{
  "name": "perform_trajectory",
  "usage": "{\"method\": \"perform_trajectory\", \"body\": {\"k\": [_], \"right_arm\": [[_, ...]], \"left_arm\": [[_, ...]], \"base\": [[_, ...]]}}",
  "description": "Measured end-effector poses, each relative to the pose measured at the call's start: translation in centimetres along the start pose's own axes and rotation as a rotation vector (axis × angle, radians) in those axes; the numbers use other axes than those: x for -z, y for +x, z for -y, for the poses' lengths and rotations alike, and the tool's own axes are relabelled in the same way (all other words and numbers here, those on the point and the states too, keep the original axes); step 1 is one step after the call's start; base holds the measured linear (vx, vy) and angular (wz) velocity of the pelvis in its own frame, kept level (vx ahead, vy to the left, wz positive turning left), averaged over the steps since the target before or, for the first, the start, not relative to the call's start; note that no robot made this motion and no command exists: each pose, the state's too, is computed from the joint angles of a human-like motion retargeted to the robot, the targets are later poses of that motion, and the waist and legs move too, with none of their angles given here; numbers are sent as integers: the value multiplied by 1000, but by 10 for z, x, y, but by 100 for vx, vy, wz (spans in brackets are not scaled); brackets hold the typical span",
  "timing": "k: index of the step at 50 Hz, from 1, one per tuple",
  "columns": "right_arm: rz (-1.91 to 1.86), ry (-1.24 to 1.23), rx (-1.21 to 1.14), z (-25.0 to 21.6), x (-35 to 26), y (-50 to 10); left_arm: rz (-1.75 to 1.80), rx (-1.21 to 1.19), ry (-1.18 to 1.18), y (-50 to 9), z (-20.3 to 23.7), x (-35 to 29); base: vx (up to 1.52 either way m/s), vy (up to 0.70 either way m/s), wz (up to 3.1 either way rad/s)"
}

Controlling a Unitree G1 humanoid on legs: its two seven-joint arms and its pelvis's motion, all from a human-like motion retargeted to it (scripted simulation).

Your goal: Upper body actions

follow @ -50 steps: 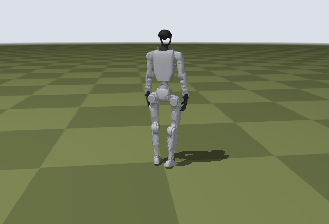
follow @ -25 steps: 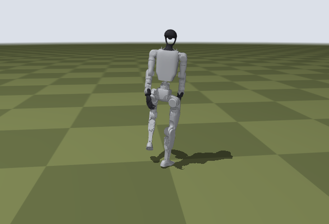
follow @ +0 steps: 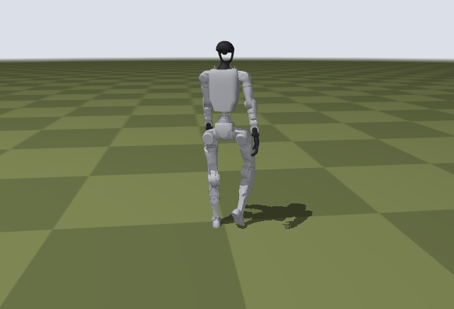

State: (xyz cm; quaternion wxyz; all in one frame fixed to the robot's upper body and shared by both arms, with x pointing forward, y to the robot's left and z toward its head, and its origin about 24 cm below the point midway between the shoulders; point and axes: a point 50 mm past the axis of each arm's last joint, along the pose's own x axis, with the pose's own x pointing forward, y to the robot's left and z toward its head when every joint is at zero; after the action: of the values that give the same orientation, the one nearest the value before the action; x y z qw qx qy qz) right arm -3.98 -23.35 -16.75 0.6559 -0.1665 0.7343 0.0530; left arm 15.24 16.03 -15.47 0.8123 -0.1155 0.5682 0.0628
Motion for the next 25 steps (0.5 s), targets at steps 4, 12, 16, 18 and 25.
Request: {"method": "perform_trajectory", "body": {"k": [4,12,16,18,25], "right_arm": [[-260,143,93,13,70,-9],[-373,319,184,-6,115,-20],[-293,189,95,-9,78,-10],[-207,64,57,-7,43,-4],[404,-319,-96,-26,-165,-25]], "left_arm": [[251,131,123,-6,28,-80],[264,71,171,-3,26,-59],[-2,14,126,1,-1,26],[-158,-40,56,-7,-18,79],[-652,-241,-175,-75,-78,222]], "base": [[-2,1,-24],[14,-9,-22],[4,-1,-8],[0,1,20],[-33,-12,-23]]}}
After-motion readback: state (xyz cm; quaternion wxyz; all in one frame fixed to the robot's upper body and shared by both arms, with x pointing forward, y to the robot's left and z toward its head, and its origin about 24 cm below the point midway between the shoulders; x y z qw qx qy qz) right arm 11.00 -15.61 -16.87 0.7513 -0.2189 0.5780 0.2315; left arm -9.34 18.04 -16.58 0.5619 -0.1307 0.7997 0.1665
